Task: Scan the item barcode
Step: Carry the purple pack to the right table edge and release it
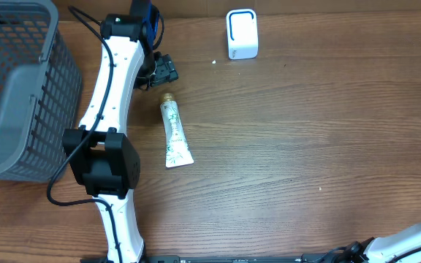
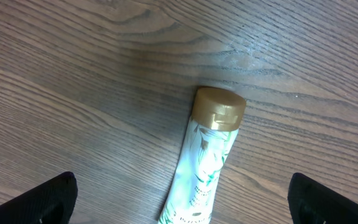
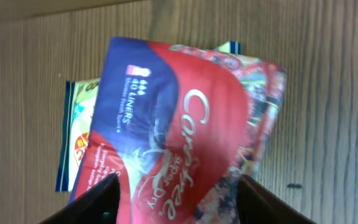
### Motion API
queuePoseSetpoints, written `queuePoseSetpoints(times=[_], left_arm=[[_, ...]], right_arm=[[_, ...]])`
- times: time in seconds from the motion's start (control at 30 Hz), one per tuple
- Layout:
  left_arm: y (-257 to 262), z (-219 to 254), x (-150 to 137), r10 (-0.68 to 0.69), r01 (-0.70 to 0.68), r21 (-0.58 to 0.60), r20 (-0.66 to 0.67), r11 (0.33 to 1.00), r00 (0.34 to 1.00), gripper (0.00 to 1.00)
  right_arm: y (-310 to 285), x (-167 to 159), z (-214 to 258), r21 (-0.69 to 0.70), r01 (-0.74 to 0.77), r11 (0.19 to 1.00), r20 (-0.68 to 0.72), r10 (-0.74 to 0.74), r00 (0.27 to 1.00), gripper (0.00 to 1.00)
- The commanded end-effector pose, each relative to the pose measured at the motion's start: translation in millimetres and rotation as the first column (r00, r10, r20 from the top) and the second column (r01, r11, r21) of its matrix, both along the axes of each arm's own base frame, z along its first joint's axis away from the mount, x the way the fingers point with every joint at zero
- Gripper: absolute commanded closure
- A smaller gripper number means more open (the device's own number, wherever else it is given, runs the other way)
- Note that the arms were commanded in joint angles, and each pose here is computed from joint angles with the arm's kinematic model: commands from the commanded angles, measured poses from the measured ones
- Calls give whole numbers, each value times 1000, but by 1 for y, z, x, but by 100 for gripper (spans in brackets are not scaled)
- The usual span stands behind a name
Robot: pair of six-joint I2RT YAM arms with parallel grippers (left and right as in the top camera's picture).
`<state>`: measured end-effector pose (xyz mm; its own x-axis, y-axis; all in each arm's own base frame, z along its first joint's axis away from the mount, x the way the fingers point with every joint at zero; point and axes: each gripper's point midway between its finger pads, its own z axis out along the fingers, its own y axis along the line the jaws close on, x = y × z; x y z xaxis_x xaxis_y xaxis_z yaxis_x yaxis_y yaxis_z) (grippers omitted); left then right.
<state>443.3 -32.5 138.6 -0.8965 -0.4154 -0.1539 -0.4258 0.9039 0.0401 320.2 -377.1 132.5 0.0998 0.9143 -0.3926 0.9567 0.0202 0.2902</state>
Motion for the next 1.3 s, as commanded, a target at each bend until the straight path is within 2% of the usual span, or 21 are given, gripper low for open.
queuePoseSetpoints(times=[0.0, 0.13, 0.23, 0.43, 0.67, 0.77, 0.9, 1.1, 1.2, 1.27], left_arm=[[0, 0, -1, 3, -3, -2, -2, 1000, 1000, 0], [0, 0, -1, 3, -3, -2, -2, 1000, 1000, 0], [0, 0, -1, 3, -3, -2, -2, 1000, 1000, 0], [0, 0, -1, 3, -3, -2, -2, 1000, 1000, 0], [0, 0, -1, 3, -3, -2, -2, 1000, 1000, 0], [0, 0, -1, 3, -3, -2, -2, 1000, 1000, 0], [0, 0, -1, 3, -3, -2, -2, 1000, 1000, 0], [0, 0, -1, 3, -3, -2, -2, 1000, 1000, 0], [0, 0, -1, 3, -3, -2, -2, 1000, 1000, 0], [0, 0, -1, 3, -3, -2, -2, 1000, 1000, 0]], right_arm=[[2, 9, 47, -66, -28, 997, 113, 35, 993, 54], [7, 24, 72, -88, -73, 993, 215, 91, 972, 63], [8, 30, 71, -91, -86, 992, 228, 105, 968, 74], [2, 25, 36, -81, -51, 995, 122, 61, 991, 75], [-5, 5, -48, -5, -4, 1000, -75, 3, 997, 75], [-7, -4, -77, 15, -32, 999, -167, 34, 985, 73], [-6, -15, -94, 41, -37, 998, -227, 45, 973, 72], [-12, -17, -64, 8, -27, 1000, -199, 28, 980, 70], [-17, -12, -24, -51, -26, 998, -150, 18, 989, 67], [-16, -8, 2, -86, -29, 996, -100, 20, 995, 59]])
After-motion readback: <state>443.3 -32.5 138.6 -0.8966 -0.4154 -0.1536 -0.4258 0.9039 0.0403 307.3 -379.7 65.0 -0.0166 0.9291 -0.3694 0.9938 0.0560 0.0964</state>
